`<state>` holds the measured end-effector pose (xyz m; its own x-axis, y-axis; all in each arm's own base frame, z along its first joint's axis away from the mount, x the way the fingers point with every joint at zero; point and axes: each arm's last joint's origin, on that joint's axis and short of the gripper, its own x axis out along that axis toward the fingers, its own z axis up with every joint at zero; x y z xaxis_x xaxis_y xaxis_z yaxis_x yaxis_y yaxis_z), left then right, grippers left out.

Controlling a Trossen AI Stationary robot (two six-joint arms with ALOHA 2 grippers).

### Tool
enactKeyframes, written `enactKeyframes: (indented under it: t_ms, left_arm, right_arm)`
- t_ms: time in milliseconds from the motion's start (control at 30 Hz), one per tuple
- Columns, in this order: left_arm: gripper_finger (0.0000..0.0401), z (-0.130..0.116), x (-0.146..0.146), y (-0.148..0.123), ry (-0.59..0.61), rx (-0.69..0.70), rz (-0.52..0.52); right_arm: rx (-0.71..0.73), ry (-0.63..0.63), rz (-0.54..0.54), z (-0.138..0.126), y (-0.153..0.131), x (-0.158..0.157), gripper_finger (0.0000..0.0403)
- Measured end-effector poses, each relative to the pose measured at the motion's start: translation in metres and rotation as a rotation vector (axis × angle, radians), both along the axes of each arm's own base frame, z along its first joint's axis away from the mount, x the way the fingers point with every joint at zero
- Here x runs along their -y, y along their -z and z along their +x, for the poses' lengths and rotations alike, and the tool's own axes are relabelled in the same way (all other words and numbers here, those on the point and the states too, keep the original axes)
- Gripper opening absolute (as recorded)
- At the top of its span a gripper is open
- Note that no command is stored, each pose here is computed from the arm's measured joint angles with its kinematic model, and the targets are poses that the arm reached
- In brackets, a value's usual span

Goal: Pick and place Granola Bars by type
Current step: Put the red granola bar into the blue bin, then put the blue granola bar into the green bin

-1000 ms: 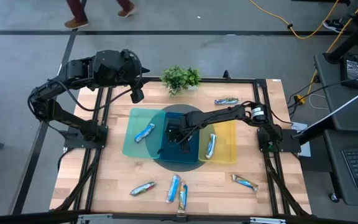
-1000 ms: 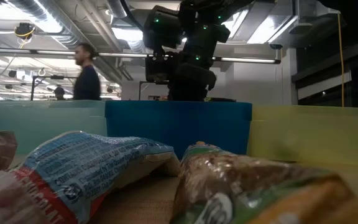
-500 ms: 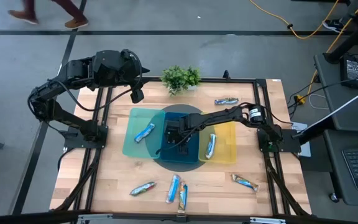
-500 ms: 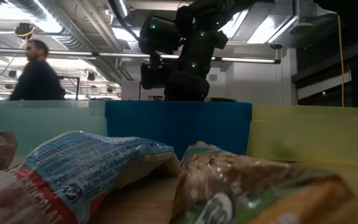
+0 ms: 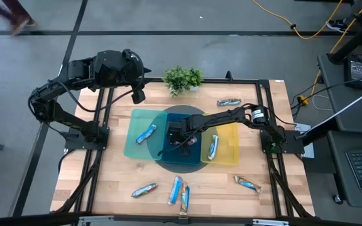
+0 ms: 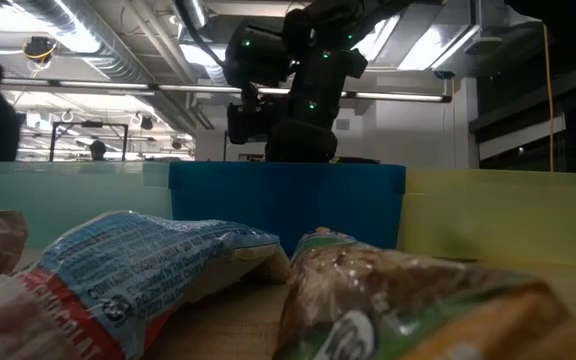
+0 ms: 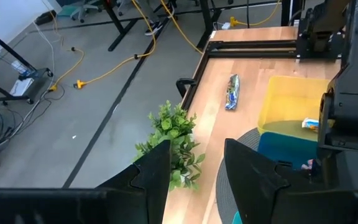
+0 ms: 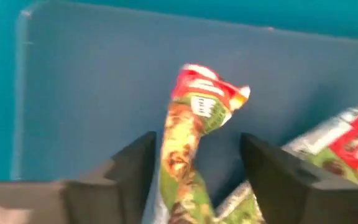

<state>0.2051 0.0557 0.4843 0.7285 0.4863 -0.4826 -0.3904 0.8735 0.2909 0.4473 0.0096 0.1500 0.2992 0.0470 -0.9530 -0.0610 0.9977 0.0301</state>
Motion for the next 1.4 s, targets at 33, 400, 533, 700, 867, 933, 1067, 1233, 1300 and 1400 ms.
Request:
enactKeyframes:
  t_ms: [33, 400, 533, 700, 867, 933, 1067, 1233, 1300, 1400]
  left_arm:
    - [0.0143, 0.000, 0.000, 0.000, -0.002, -0.002, 0.000]
    - [0.0143, -0.001, -0.001, 0.001, -0.007, -0.015, -0.006]
    - [0.0143, -0.001, -0.001, 0.001, -0.011, -0.011, -0.014]
    - [0.0143, -0.001, -0.001, 0.001, -0.011, -0.011, -0.014]
    - [0.0143, -0.001, -0.001, 0.001, -0.013, -0.011, -0.013]
    - [0.0143, -0.001, -0.001, 0.001, -0.013, -0.010, -0.014]
    - [0.0143, -0.001, -0.001, 0.001, -0.019, -0.004, -0.023]
    - [0.0143, -0.001, -0.001, 0.001, -0.021, -0.002, -0.026]
    - [0.0143, -0.001, -0.001, 0.001, -0.028, 0.005, -0.035]
    - [0.0143, -0.001, -0.001, 0.001, -0.038, 0.013, -0.046]
  right_arm:
    - [-0.003, 0.007, -0.024, -0.001, -0.002, 0.001, 0.0252]
    - [0.054, 0.068, -0.246, -0.008, -0.063, 0.014, 0.0301]
    - [0.053, 0.105, -0.279, -0.021, -0.087, 0.025, 0.0286]
    - [-0.014, 0.159, -0.335, -0.044, -0.110, 0.045, 0.0271]
    - [-0.088, 0.227, -0.394, -0.076, -0.122, 0.077, 0.0263]
    - [-0.106, 0.264, -0.389, -0.093, -0.123, 0.090, 0.0261]
    - [-0.128, 0.313, -0.391, -0.136, -0.118, 0.119, 0.0260]
    - [-0.067, 0.303, -0.371, -0.189, -0.108, 0.150, 0.0260]
    - [-0.064, 0.293, -0.379, -0.206, -0.104, 0.160, 0.0260]
    - [-0.077, 0.309, -0.403, -0.228, -0.100, 0.176, 0.0260]
